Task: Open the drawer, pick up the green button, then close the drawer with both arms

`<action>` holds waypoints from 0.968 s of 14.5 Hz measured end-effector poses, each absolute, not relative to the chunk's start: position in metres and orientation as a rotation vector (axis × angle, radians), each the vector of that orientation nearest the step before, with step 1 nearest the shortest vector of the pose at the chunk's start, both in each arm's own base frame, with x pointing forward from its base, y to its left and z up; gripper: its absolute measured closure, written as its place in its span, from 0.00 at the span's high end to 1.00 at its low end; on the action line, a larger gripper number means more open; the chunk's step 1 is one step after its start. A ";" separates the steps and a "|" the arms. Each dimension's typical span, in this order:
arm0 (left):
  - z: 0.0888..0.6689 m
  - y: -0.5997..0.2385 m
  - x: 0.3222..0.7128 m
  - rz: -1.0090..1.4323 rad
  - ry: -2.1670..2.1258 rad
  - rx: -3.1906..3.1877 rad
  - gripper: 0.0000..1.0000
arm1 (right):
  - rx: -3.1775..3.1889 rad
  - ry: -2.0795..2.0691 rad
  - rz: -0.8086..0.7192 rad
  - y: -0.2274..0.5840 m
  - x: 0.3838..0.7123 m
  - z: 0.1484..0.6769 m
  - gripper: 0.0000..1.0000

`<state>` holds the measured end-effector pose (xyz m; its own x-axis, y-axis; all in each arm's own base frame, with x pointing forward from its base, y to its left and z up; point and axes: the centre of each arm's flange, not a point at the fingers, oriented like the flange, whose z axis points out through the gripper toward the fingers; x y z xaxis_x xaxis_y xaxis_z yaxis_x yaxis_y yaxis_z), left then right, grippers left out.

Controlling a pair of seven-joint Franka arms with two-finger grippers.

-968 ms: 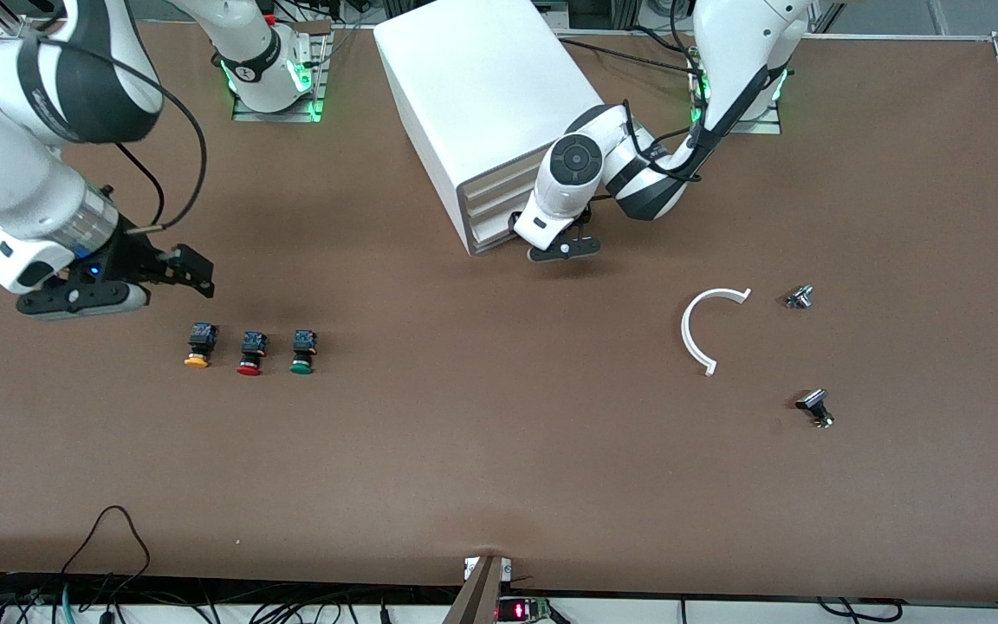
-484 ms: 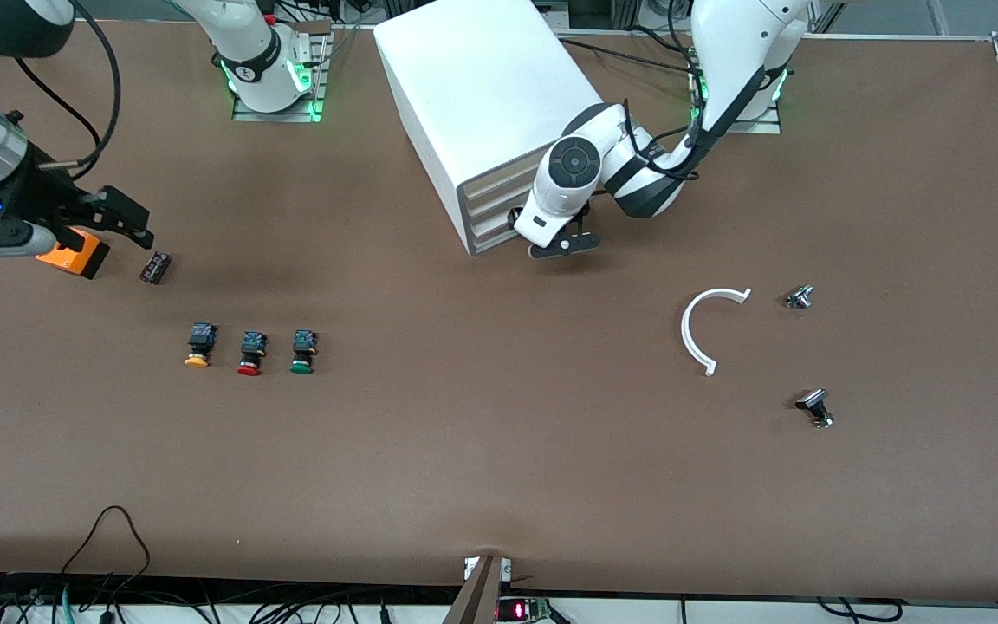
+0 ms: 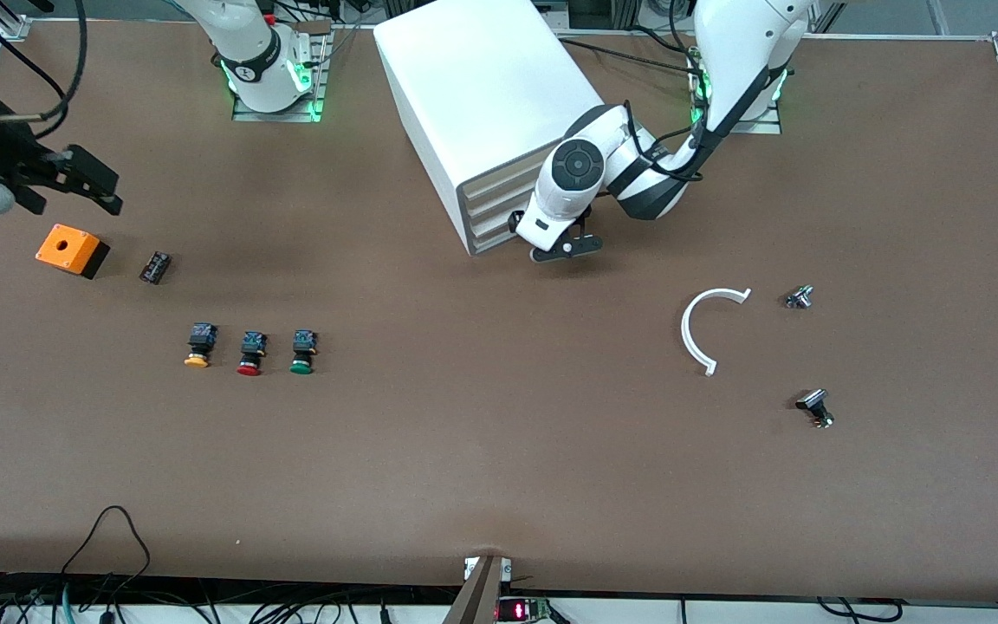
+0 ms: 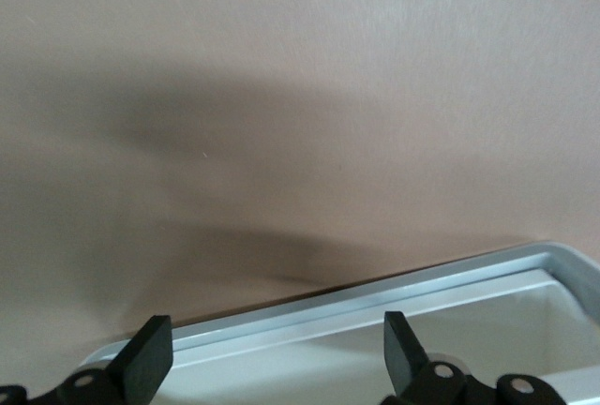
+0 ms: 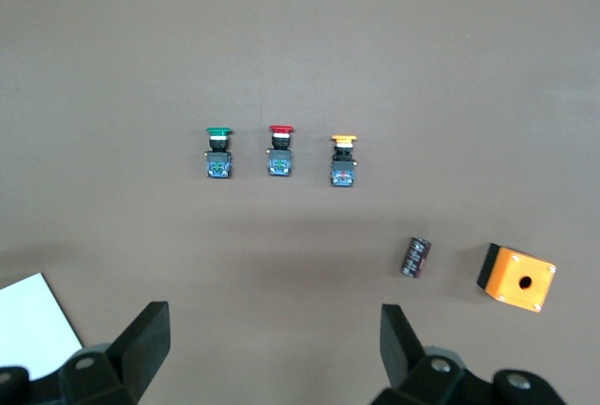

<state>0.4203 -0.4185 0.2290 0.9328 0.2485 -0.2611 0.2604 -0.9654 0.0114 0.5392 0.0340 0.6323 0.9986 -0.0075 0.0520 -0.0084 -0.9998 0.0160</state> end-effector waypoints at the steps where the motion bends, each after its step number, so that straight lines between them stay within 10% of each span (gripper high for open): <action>1: 0.244 -0.411 0.434 -0.401 0.399 3.055 0.99 | 3.123 -0.021 0.072 0.035 0.537 0.637 1.00; 14: 0.502 -0.161 0.601 -0.279 -0.138 3.157 0.99 | 3.123 -0.170 0.115 0.054 0.528 0.678 1.00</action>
